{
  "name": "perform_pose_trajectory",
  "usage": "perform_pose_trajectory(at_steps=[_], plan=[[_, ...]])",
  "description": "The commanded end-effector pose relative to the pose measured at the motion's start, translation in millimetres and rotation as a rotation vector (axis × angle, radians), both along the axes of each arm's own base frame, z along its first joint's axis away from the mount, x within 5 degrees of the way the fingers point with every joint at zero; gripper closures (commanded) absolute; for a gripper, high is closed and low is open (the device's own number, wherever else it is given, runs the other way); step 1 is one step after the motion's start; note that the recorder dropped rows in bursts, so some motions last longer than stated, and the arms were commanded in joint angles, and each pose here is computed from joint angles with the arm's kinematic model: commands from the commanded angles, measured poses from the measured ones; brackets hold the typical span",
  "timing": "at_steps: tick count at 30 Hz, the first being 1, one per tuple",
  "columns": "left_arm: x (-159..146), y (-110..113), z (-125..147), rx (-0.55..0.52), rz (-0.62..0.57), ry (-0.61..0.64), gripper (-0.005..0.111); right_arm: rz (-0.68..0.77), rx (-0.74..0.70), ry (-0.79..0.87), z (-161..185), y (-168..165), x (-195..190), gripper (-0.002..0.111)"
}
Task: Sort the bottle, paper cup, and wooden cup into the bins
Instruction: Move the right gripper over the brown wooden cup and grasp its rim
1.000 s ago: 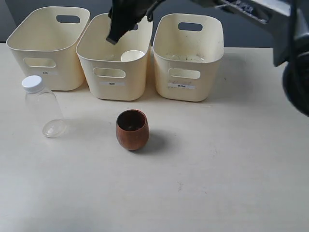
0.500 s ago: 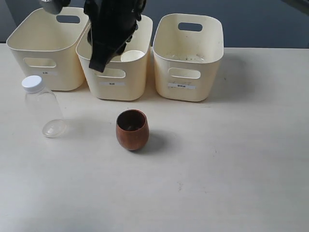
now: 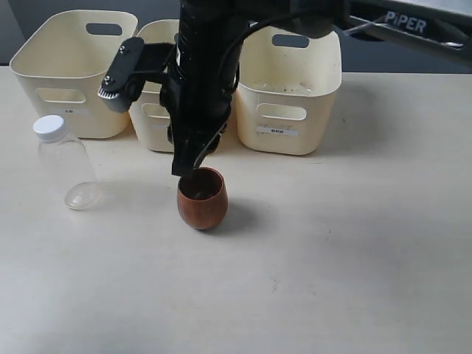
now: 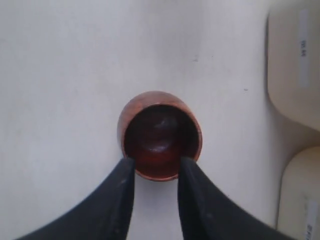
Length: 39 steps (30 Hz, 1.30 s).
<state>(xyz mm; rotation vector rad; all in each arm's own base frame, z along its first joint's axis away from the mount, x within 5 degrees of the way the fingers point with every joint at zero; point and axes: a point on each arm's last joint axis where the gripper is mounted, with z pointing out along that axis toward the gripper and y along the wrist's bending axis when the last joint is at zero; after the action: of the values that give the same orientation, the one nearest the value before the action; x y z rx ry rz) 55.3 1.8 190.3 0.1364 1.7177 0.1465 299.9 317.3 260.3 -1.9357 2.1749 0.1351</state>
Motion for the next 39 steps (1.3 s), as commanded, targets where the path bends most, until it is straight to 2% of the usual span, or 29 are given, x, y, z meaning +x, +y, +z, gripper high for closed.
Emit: perform_pose_trajectory(at_steps=[1, 8, 13, 16, 21, 39], plan=[[0, 0, 2, -0.008, -0.005, -0.006, 0.107, 0.012, -0.043, 0.039, -23, 3, 2, 0.078], [0, 0, 2, -0.008, -0.005, -0.006, 0.107, 0.012, -0.099, 0.095, -58, 8, 8, 0.078], [0, 0, 2, -0.008, -0.005, -0.006, 0.107, 0.016, -0.112, 0.109, -67, 9, 9, 0.078], [0, 0, 2, -0.008, -0.005, -0.006, 0.107, 0.019, -0.108, 0.112, -67, 10, 8, 0.074], [0, 0, 2, -0.008, -0.005, -0.006, 0.107, 0.019, -0.107, 0.113, -67, 10, 8, 0.058], [0, 0, 2, -0.008, -0.005, -0.006, 0.107, 0.032, -0.093, 0.057, -48, 7, 9, 0.058]])
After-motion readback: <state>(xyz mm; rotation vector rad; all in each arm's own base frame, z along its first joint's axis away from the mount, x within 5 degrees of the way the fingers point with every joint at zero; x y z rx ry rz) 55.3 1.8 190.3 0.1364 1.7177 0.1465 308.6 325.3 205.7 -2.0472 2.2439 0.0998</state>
